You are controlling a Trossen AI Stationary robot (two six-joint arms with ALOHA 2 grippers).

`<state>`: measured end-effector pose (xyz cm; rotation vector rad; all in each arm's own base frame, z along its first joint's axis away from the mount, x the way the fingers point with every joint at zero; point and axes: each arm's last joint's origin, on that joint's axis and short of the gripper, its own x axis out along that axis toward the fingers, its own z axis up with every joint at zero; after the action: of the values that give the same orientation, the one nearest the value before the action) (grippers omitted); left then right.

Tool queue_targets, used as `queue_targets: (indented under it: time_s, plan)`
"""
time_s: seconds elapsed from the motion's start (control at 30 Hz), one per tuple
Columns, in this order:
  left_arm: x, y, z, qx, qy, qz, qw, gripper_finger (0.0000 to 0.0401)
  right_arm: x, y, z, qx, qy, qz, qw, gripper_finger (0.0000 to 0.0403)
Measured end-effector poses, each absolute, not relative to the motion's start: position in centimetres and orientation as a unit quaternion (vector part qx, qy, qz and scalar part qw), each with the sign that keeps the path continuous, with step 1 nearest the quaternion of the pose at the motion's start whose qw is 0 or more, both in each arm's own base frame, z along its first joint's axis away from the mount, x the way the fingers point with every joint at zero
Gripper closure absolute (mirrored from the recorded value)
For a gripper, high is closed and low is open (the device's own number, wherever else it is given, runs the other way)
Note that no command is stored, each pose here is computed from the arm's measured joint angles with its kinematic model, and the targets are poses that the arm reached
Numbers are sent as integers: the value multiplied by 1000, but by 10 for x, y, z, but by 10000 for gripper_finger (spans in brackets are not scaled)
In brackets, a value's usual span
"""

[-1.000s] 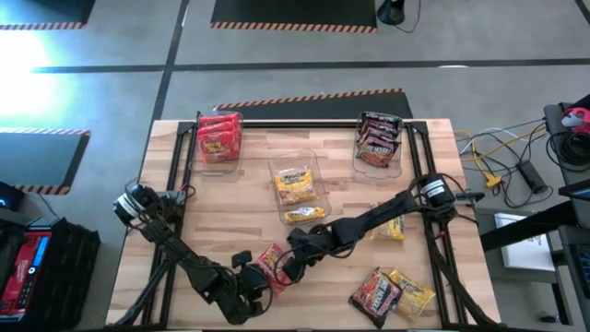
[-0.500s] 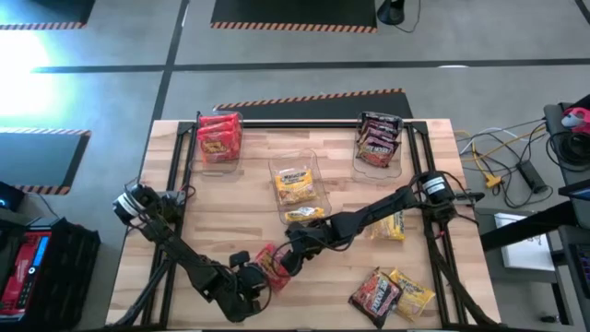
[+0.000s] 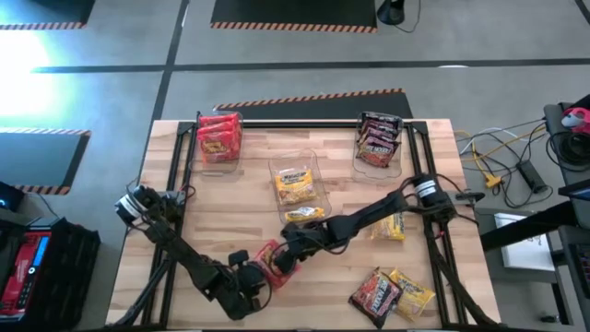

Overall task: Sort Maruchan noodles
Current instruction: Put the orange noodle pack into the top left transparent bin

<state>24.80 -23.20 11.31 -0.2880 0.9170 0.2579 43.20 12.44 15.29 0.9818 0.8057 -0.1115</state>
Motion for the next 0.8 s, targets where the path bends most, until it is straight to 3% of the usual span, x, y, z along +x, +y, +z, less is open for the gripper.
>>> queue_targets:
  time_s: [0.2, 0.47, 0.8]
  plan:
    - [249, -230, 113, -140, 437, 129, 879, 290, 444, 132, 127, 497, 367, -16, 786, 188]
    - [250, -229, 113, -148, 434, 135, 878, 290, 449, 137, 130, 493, 377, 25, 784, 191]
    - [251, -230, 116, -156, 426, 139, 880, 290, 448, 140, 134, 490, 391, 56, 777, 274]
